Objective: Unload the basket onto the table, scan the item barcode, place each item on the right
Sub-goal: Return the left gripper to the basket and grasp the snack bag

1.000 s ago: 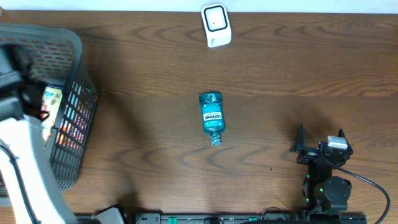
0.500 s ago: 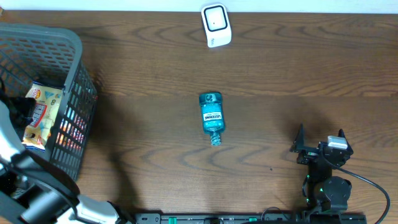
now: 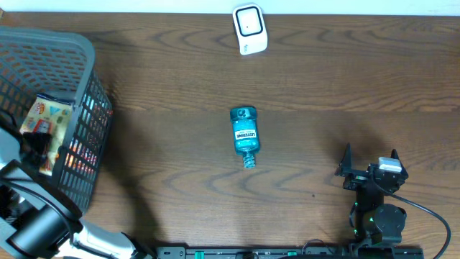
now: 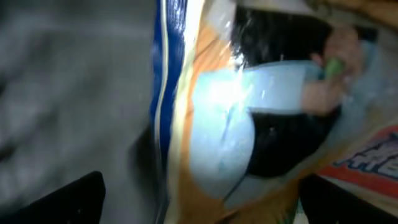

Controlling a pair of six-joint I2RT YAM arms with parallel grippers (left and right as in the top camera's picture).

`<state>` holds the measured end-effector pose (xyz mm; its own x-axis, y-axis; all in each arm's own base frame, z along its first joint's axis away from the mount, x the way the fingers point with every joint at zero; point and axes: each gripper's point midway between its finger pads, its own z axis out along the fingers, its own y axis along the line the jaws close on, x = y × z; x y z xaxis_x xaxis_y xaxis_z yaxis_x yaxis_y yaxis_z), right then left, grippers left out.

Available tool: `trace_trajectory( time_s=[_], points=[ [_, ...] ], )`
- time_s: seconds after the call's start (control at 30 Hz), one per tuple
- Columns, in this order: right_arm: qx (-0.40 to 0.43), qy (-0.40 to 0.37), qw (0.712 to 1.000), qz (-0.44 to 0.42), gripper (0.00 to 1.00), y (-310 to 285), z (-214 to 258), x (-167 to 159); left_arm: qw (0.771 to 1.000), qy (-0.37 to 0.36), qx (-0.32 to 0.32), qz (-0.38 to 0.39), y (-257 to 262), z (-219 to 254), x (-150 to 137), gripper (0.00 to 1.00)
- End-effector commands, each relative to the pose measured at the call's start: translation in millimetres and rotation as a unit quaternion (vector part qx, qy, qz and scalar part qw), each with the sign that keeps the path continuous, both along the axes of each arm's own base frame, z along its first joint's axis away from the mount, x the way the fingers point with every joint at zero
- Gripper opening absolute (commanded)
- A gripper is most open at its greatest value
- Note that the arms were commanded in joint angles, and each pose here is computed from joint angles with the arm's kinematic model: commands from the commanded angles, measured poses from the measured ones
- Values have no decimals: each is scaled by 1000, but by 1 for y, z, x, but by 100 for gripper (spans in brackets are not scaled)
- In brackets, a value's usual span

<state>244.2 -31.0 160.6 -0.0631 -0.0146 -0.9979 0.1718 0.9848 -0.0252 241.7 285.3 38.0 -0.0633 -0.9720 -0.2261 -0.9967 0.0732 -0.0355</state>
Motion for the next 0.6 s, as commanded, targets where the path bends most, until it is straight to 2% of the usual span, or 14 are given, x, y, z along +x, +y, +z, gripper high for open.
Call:
trace_trajectory(
  time_s=[0.0, 0.17, 0.27, 0.37, 0.57],
  points=[
    [-8, 0, 1000, -1, 99, 0, 0, 0, 999, 1, -14, -32, -8, -20, -7, 98],
    [-8, 0, 1000, -1, 99, 0, 0, 0, 997, -57, -24, -51, -16, -33, 12, 96],
    [-8, 0, 1000, -1, 99, 0, 0, 0, 996, -65, -22, -53, -16, -33, 16, 44],
    [-8, 0, 1000, -1, 99, 0, 0, 0, 996, -70, -22, -54, -16, -30, 17, 8],
    [-8, 0, 1000, -1, 99, 0, 0, 0, 989, -131, -10, -68, -15, 15, 37, 7]
  ],
)
